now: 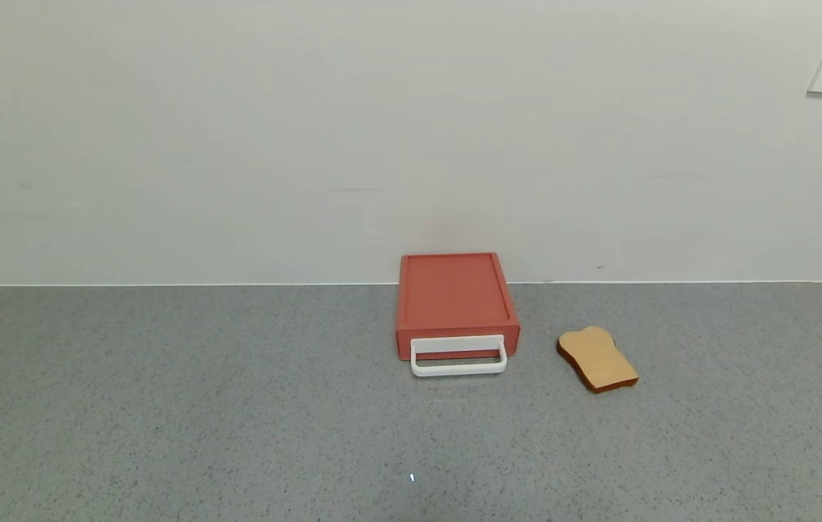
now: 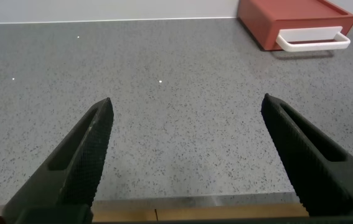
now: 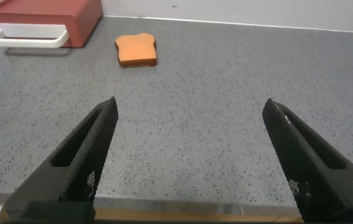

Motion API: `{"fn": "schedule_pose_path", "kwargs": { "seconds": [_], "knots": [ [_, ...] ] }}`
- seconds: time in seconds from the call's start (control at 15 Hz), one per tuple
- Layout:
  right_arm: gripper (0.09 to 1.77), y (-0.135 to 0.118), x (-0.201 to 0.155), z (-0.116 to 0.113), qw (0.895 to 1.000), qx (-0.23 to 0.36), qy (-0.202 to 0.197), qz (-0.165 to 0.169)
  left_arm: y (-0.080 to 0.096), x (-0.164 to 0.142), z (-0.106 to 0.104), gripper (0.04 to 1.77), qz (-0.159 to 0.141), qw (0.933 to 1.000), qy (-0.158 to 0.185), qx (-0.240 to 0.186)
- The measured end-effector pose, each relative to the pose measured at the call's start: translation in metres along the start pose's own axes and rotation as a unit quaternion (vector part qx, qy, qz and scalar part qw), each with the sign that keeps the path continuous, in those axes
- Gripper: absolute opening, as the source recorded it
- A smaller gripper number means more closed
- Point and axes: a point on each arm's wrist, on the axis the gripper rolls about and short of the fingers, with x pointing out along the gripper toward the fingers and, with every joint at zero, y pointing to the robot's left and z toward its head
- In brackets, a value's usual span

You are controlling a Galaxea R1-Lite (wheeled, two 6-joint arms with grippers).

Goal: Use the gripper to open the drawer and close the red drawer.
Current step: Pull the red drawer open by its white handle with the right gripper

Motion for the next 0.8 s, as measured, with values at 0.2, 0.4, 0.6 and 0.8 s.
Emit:
{"fn": "schedule_pose_path", "kwargs": {
  "seconds": [0.2,0.4,0.6,0.8],
  "knots": [
    [1.71,0.000,0.000,0.000,1.000,-0.001,0.001,-0.003,0.000,0.000,0.000,1.72,0.000,1.0000,0.000,0.001],
    [1.71,0.000,0.000,0.000,1.000,-0.001,0.002,-0.003,0.000,0.000,0.000,1.72,-0.001,1.0000,0.000,0.002],
    [1.71,0.000,0.000,0.000,1.000,-0.001,0.003,-0.004,0.000,0.000,0.000,1.72,-0.003,1.0000,0.000,0.003],
    [1.71,0.000,-0.004,0.010,1.000,-0.001,0.012,-0.009,0.000,0.000,0.000,1.72,-0.002,1.0000,-0.001,0.000]
  ]
}}
